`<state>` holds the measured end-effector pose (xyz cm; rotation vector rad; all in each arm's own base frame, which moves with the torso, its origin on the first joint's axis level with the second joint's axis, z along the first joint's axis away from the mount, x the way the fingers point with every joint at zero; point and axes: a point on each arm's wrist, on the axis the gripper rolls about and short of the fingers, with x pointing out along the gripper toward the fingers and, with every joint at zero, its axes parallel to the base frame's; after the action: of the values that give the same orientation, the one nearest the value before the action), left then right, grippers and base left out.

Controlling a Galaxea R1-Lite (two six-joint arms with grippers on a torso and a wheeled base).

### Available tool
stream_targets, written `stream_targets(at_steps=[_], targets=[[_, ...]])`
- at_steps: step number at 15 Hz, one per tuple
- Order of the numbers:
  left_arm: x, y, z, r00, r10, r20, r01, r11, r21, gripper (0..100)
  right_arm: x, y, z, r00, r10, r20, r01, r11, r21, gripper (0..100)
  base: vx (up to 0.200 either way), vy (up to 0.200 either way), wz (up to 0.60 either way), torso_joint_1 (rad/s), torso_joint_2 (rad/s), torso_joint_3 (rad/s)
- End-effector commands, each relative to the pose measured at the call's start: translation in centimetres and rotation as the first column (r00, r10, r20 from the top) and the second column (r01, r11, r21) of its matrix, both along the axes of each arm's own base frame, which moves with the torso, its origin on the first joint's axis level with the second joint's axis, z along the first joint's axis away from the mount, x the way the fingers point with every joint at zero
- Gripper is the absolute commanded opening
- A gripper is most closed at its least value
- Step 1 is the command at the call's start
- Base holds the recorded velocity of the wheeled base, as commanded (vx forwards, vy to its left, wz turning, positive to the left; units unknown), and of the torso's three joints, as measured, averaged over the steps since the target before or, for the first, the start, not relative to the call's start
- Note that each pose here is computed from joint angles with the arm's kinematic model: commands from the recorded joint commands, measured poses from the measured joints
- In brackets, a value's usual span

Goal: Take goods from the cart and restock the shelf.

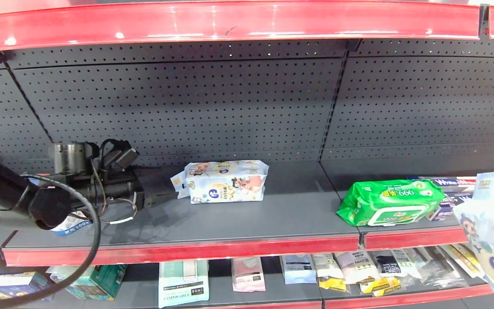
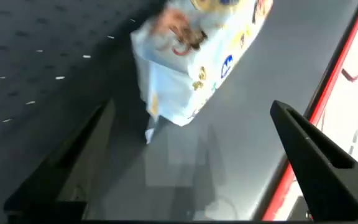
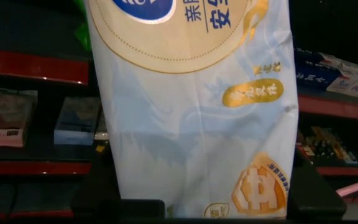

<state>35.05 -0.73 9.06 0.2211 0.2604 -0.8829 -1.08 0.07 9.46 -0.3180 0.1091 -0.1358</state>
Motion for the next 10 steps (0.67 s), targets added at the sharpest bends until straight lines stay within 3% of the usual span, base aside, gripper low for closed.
stream_targets(at_steps=[1, 7, 10], targets=[[1.8, -0.4, -2.7, 0.999, -0.039, -0.033, 0.039, 0.999, 0.006, 100, 0.0, 0.0, -0.4, 1.000, -0.001, -0.005, 0.001, 1.000, 0.001, 0, 0.000, 0.000, 0.00, 0.000, 0.00, 0.000], [5.3, -2.3, -2.9, 0.992, -0.121, 0.030, 0.121, 0.993, -0.009, 100, -0.1, 0.0, -0.4, 1.000, -0.023, -0.001, 0.023, 1.000, -0.015, 0, 0.000, 0.000, 0.00, 0.000, 0.00, 0.000], [6.0, -3.0, -3.4, 0.990, -0.138, 0.031, 0.138, 0.990, -0.014, 100, -0.1, 0.0, -0.4, 1.000, -0.022, -0.003, 0.022, 1.000, -0.016, 0, 0.000, 0.000, 0.00, 0.000, 0.00, 0.000]])
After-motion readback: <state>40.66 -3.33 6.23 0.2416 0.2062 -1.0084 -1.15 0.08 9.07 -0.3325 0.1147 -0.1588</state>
